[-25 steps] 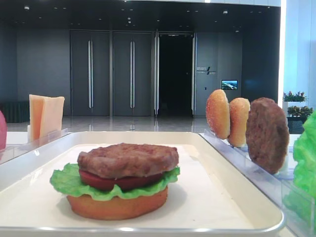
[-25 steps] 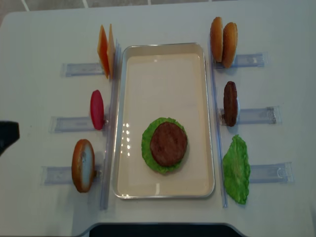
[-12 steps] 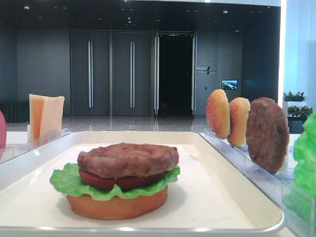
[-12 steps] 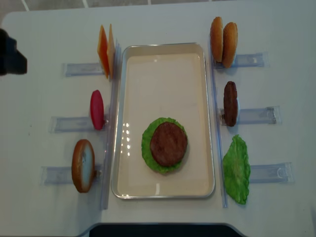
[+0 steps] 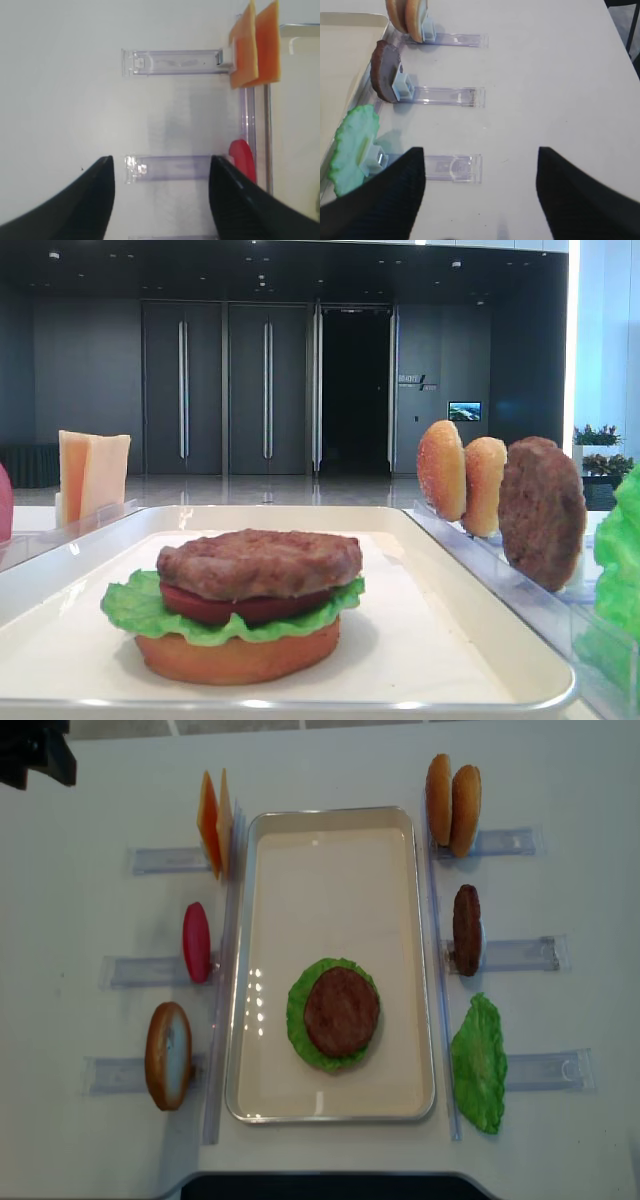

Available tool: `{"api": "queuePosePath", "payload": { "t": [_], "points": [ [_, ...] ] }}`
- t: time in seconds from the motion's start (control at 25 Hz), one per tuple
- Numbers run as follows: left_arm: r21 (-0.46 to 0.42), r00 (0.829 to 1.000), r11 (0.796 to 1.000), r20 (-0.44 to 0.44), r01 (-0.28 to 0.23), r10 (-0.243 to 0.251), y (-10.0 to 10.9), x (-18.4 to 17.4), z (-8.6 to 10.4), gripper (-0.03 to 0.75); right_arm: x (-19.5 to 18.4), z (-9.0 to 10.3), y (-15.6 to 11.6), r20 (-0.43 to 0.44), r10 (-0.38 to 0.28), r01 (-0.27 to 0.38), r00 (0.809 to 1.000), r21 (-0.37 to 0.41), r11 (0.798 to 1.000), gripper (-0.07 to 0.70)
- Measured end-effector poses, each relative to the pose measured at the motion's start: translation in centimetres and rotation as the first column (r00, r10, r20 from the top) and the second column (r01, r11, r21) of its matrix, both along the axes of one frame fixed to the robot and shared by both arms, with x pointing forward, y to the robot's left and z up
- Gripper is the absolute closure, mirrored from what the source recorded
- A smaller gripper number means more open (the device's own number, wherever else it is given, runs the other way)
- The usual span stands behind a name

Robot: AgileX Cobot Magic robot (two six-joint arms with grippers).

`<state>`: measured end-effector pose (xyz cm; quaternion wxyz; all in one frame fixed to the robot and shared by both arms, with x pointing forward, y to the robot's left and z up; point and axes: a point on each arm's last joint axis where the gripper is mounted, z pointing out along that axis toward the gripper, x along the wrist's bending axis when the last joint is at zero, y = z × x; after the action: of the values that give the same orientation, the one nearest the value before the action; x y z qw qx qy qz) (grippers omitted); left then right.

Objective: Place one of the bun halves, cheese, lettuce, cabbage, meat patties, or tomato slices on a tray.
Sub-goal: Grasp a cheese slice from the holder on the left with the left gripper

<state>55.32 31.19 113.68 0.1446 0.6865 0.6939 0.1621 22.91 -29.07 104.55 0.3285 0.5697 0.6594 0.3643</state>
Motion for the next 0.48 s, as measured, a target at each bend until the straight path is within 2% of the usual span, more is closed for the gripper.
{"api": "queuePosePath", "payload": {
  "t": [0.32, 0.48],
  "points": [
    [0.005, 0.999, 1.000, -0.041, -0.007, 0.007, 0.3, 6.6, -2.2, 0.263, 0.0, 0.0, 0.0, 0.000, 0.000, 0.000, 1.000, 0.000, 1.000, 0.149],
    [-0.009, 0.999, 0.999, -0.032, -0.041, 0.040, 0.4, 9.8, -2.9, 0.263, 0.0, 0.0, 0.0, 0.000, 0.000, 0.000, 1.000, 0.000, 1.000, 0.149]
  ]
}}
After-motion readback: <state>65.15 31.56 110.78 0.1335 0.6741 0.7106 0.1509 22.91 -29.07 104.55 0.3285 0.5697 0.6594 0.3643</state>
